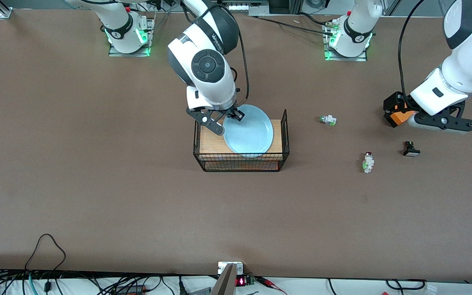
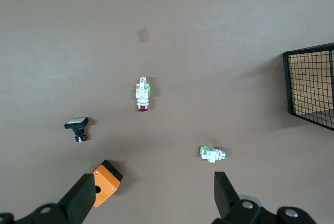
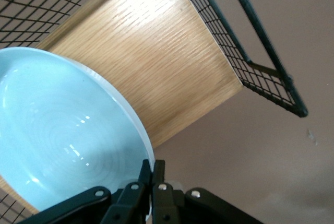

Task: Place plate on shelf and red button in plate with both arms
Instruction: 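Lower the plate onto the wooden tray and open the right gripper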

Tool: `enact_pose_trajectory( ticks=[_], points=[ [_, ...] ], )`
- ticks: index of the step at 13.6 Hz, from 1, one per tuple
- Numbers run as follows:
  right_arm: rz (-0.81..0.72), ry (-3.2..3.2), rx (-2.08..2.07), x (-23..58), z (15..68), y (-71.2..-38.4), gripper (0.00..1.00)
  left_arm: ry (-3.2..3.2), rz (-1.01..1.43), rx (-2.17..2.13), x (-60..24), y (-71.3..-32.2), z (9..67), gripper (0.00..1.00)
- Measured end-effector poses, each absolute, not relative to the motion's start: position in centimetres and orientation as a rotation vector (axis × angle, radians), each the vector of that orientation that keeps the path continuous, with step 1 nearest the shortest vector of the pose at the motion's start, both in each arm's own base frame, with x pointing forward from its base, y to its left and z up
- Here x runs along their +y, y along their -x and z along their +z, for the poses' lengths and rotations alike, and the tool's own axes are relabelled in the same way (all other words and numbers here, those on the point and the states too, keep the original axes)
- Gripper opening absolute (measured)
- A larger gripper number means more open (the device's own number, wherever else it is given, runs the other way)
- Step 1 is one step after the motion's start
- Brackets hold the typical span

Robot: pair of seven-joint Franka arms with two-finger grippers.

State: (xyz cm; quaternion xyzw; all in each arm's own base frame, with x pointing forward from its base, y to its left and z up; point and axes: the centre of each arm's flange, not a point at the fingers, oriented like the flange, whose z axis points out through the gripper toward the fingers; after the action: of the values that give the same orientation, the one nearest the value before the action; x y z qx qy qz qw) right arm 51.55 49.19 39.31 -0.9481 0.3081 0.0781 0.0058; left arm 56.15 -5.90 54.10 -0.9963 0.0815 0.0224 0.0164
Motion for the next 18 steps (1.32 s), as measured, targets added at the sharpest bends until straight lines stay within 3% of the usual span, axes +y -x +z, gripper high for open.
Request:
enact_pose_trajectory(
  ticks=[14,18],
  points=[
    [0.152,3.053,0.911,50.3,35.8,-51.1,0.05,3.094,0.114,0.268,-6.6,-55.8,53.9,1.00],
    [0.127,3.052,0.928,50.0,35.0,-51.8,0.41,3.093,0.153,0.240,-6.5,-55.7,53.4,1.00]
  ],
)
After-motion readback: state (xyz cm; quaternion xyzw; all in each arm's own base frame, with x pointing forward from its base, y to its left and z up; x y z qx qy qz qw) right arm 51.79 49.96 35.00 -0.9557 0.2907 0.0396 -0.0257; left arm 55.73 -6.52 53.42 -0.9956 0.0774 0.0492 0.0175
